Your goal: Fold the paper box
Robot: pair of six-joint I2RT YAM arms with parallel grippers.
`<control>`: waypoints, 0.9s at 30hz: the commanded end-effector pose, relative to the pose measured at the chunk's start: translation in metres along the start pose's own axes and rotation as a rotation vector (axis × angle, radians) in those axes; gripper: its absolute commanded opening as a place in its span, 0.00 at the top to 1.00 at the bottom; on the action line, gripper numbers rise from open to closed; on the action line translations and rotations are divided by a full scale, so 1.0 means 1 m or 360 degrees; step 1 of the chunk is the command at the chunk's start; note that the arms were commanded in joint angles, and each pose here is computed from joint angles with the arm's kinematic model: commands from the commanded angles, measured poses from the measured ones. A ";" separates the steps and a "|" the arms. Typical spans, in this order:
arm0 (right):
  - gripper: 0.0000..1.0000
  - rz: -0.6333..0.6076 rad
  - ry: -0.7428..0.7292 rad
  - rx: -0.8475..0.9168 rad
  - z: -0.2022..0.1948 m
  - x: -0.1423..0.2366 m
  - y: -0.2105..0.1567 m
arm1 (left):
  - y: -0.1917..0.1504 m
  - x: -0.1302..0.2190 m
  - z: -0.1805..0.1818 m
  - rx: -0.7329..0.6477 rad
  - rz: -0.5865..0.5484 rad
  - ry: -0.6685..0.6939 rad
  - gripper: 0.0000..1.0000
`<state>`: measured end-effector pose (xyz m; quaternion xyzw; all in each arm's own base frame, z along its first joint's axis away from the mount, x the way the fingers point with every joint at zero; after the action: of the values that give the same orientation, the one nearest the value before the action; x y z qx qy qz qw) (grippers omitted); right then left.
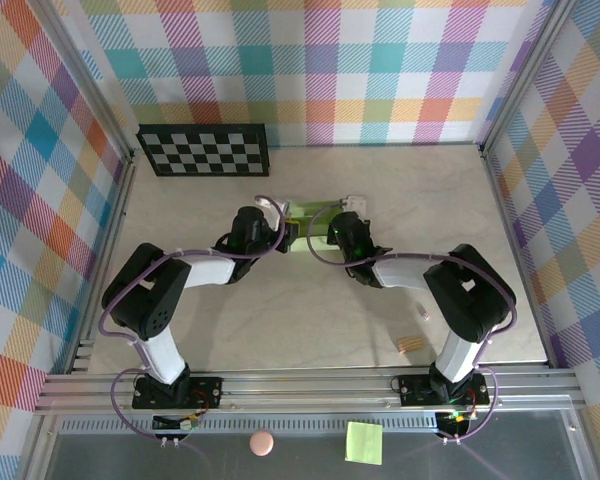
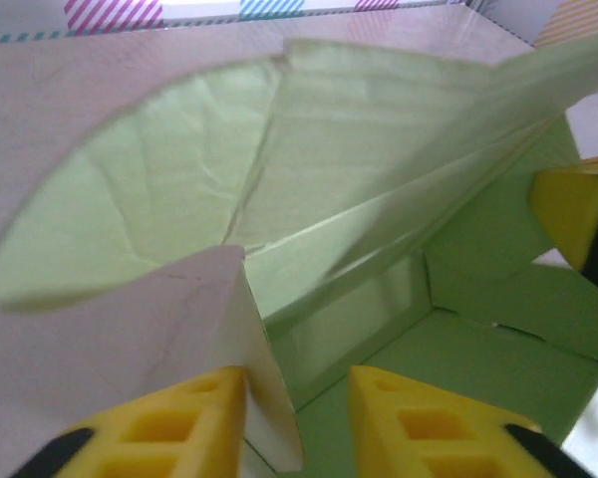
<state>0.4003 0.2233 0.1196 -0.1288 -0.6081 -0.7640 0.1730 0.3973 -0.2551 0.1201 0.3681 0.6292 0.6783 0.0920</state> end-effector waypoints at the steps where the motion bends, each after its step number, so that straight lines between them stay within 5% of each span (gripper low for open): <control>1: 1.00 -0.0021 0.0048 0.0056 0.004 0.006 -0.005 | 0.011 0.017 -0.013 -0.0009 -0.0056 -0.0043 0.59; 9: 1.00 -0.0128 0.0105 0.0146 0.007 0.008 -0.004 | 0.011 0.051 -0.007 0.0025 -0.0069 0.0039 0.41; 20: 1.00 -0.0200 0.0167 0.0238 0.013 0.013 -0.009 | 0.064 0.103 0.016 0.0158 -0.0193 0.0221 0.37; 27: 1.00 -0.0187 0.0201 0.0269 0.016 0.018 -0.017 | 0.102 0.100 0.014 0.0175 -0.0089 0.0131 0.36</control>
<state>0.3812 0.2351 0.1187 -0.0420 -0.6593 -0.7313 0.1694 0.3669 -0.2011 0.2504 0.2920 0.6843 0.6630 0.0827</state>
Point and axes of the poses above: each hand's point on the last joint's axis, 136 mm out from that joint toward the fingers, its own x axis back along the fingers, its own z axis along the line the jaws close on, y = z × x, the point moved 1 cm from there along x, back along the fingers, and after that the axes turned 9 degrees about -x, right-handed, at the moved point
